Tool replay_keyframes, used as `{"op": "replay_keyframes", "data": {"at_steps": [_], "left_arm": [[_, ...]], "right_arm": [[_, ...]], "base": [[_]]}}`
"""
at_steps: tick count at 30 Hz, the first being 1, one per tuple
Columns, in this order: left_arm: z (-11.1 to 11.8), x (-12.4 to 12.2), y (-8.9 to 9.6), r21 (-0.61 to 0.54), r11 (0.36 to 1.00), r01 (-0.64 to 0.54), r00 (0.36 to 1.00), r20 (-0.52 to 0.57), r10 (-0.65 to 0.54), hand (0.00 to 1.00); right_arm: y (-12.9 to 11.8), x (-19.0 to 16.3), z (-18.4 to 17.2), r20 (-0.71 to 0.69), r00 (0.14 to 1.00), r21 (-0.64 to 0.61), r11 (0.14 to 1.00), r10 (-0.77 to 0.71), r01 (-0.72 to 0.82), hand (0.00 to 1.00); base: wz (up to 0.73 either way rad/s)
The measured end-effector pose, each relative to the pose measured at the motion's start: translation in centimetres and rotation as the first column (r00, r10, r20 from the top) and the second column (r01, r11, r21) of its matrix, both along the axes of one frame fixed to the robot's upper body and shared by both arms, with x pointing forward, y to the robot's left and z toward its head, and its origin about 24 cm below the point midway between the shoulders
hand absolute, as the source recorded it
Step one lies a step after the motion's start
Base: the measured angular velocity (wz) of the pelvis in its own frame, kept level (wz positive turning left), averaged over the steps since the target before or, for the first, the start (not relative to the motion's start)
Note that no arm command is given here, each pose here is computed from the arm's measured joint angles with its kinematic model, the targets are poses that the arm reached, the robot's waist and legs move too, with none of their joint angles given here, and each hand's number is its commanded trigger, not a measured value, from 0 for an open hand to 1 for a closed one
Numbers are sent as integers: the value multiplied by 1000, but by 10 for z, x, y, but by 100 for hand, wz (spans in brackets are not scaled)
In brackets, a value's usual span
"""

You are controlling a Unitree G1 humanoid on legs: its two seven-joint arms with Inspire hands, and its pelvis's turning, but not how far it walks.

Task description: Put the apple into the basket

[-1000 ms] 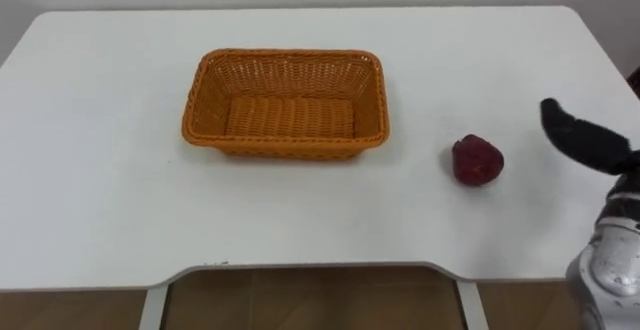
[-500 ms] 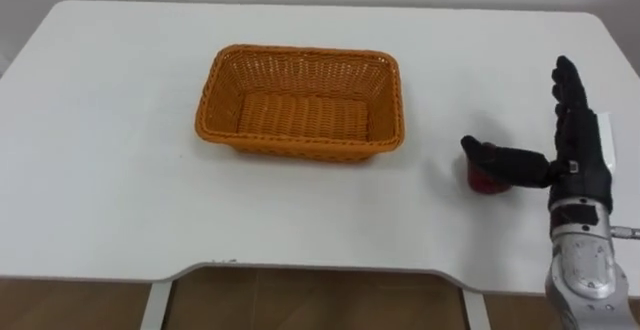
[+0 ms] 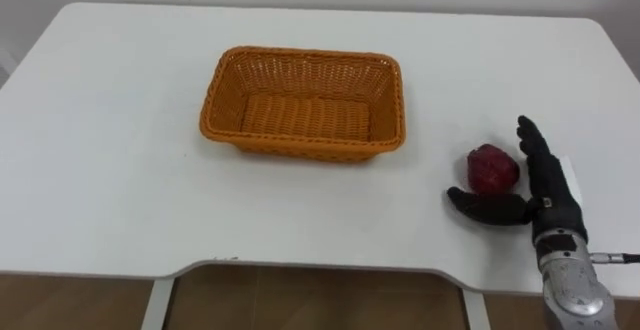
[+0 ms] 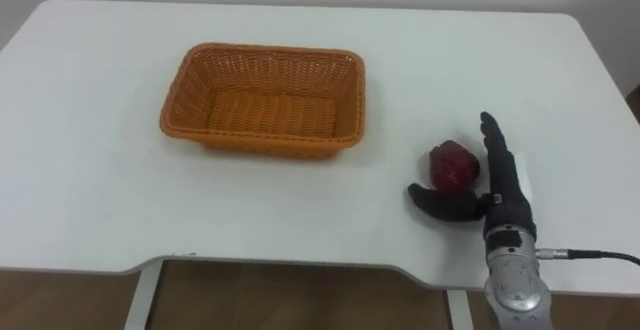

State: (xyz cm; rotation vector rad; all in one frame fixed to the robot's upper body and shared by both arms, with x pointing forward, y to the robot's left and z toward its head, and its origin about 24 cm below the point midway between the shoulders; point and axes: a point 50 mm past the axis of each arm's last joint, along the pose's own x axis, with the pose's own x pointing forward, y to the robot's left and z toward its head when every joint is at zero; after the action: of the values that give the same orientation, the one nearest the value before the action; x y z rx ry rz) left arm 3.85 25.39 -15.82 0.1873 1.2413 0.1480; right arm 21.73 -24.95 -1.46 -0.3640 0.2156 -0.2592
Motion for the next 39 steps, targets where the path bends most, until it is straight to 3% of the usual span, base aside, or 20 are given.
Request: {"op": "replay_keyframes", "data": {"at_steps": [2,3,4,5,20,32,39], "left_arm": [[0,0,0,0,1000,0,1000,0,0,0],[0,-2,0,0,1000,-4,1000,-5,4,0],[0,-2,0,0,1000,-6,1000,-5,6,0],[0,-2,1,1,1000,-7,1000,-4,7,0],[1,-3,4,13,1000,-16,1000,-3,16,0],[1,-4,4,8,999,-41,999,5,41,0],[0,-3,3,1,999,-50,999,10,50,0]], "right_arm": [[0,0,0,-2,1000,0,1000,2,-2,0],[0,0,-1,-4,1000,2,1000,1,-1,58],[0,0,-1,-7,1000,3,1000,-1,1,73],[-1,-1,-2,-10,1000,3,1000,-1,1,100],[-24,-4,-14,-45,996,-76,995,-74,71,100],[-12,4,0,-22,999,-113,993,-25,23,100],[7,18,42,155,986,-130,991,63,-43,100]], "base": [[0],[0],[0],[0],[2],[-1],[-2]]}}
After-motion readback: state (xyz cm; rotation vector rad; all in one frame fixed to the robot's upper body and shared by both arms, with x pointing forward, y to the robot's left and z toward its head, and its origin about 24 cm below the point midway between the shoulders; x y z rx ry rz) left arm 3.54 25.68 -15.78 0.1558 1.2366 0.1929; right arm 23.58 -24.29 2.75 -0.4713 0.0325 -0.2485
